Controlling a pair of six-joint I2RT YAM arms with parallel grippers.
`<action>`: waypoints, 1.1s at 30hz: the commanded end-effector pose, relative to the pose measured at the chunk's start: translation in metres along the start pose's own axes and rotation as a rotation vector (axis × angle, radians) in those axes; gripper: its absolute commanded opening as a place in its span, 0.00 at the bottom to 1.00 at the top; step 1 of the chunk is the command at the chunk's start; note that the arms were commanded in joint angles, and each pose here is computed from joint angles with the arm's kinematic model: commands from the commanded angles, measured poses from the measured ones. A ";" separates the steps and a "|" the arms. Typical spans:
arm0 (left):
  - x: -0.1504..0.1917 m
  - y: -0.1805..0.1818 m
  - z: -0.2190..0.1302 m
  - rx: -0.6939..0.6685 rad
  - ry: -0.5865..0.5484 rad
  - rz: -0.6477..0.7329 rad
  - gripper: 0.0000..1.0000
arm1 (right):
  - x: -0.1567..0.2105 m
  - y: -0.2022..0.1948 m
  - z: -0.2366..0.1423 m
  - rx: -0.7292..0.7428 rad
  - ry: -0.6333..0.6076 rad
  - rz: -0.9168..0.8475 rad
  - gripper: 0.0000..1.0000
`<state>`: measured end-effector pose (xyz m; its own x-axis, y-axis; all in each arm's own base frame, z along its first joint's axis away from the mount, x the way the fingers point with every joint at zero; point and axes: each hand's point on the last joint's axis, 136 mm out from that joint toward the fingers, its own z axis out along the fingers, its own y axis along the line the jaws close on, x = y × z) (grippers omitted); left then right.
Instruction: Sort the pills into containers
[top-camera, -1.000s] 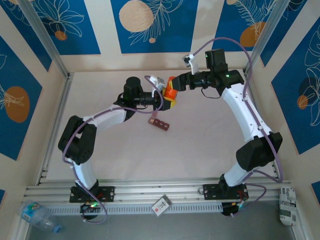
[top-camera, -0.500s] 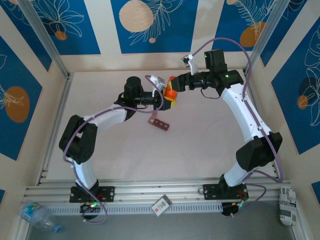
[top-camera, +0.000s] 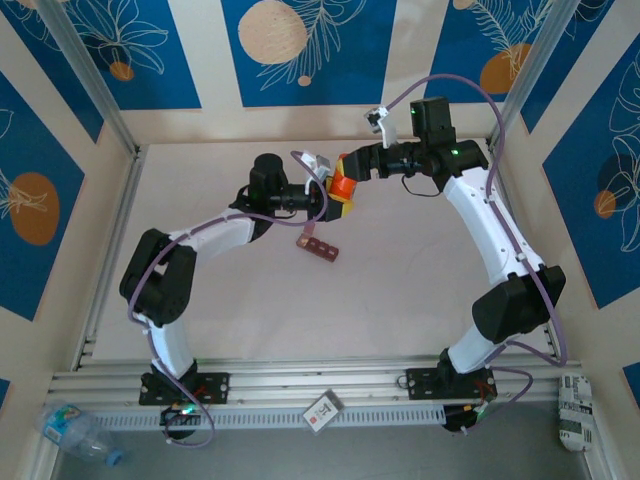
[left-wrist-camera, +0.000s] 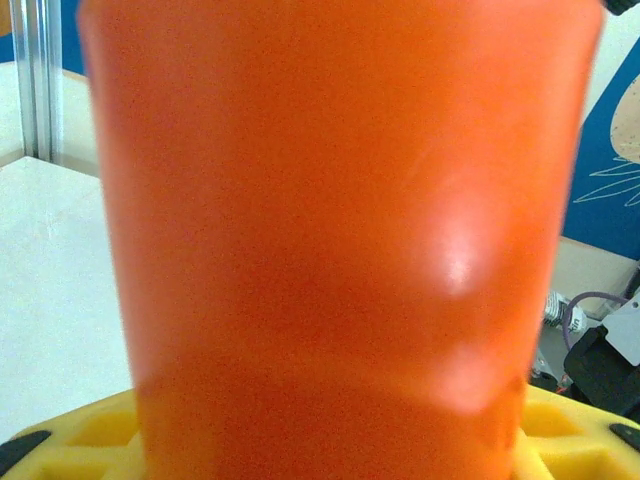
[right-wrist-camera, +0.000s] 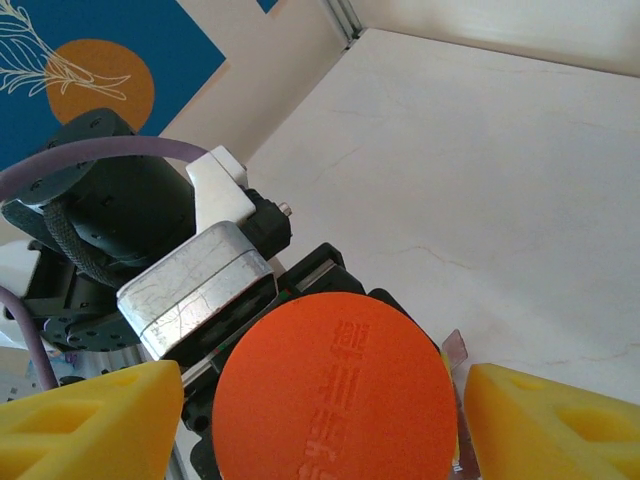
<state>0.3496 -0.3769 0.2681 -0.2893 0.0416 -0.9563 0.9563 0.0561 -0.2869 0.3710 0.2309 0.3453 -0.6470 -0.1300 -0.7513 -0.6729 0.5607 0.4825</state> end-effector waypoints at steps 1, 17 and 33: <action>-0.014 -0.006 0.000 0.034 -0.023 0.042 0.00 | -0.012 0.014 -0.015 -0.018 -0.044 -0.024 0.73; -0.018 -0.007 -0.001 0.031 -0.032 0.052 0.00 | -0.001 0.008 -0.008 -0.012 -0.013 0.001 0.51; -0.048 0.000 -0.004 -0.288 -0.073 0.286 0.00 | 0.032 -0.023 0.026 0.168 -0.041 0.165 0.48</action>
<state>0.3636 -0.3770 0.2506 -0.2344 0.0942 -0.9676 0.9471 0.2467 -0.2054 0.3825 0.2303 0.3290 -0.6527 -0.0163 -0.7575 -0.5752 0.6613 0.4815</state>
